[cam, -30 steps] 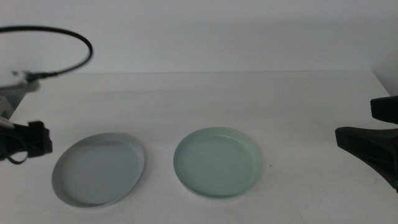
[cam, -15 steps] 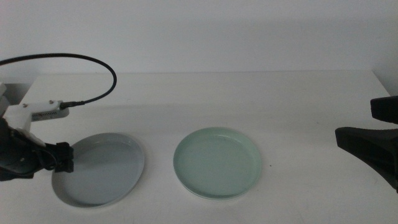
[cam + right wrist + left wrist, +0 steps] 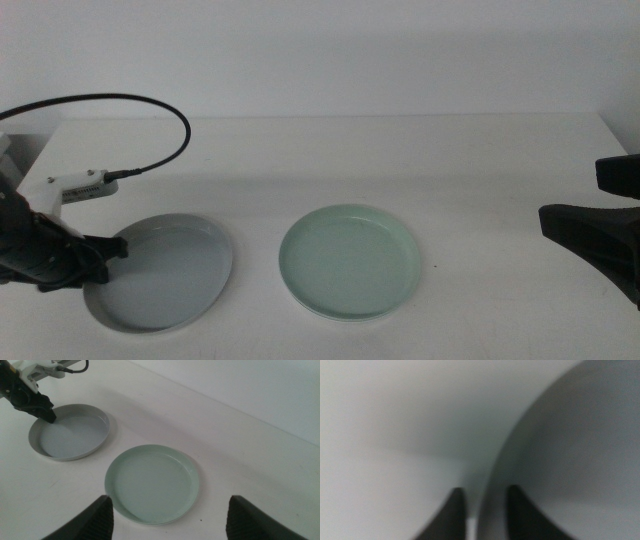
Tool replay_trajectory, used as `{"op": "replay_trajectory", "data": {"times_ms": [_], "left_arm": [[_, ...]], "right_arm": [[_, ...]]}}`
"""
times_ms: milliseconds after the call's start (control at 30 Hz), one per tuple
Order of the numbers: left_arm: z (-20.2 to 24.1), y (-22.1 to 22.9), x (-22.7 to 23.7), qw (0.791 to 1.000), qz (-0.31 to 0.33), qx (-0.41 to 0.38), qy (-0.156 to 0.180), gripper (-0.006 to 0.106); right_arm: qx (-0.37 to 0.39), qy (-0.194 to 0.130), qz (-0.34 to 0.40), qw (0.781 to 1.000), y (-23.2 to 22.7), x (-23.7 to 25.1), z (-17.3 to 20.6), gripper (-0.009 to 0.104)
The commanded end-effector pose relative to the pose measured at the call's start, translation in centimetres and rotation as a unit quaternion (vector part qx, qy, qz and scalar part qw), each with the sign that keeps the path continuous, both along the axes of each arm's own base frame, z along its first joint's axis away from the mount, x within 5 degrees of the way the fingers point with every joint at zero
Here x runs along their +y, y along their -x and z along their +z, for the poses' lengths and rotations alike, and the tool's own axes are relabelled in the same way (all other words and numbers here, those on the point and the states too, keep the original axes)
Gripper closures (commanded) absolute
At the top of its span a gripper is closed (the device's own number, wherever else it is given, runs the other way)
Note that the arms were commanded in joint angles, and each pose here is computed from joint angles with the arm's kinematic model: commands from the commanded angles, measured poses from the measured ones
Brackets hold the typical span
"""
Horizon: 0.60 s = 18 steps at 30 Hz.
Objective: Stack the three bowls on top of each other.
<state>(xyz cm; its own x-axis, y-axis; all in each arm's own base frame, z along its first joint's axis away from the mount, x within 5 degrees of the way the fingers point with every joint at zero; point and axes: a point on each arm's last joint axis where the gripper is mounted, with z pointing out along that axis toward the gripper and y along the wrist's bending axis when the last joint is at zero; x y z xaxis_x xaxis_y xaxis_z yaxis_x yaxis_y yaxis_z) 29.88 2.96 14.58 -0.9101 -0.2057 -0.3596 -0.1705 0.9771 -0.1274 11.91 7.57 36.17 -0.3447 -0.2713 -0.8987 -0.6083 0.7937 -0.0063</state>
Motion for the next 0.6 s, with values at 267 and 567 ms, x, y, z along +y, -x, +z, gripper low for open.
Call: {"op": "replay_trajectory", "data": {"times_ms": [267,567], "left_arm": [[7.6,0.6,-1.8,0.996,-0.017,-0.083,0.023,0.100],[14.7,-1.0,-11.7,0.976,-0.154,-0.138,0.068,0.100]], "right_arm": [[-0.039,-0.015,-0.008,0.999,-0.2,-0.1,1.2,0.038],[-0.040,-0.015,-0.008,0.999,-0.2,-0.1,1.2,0.038]]}}
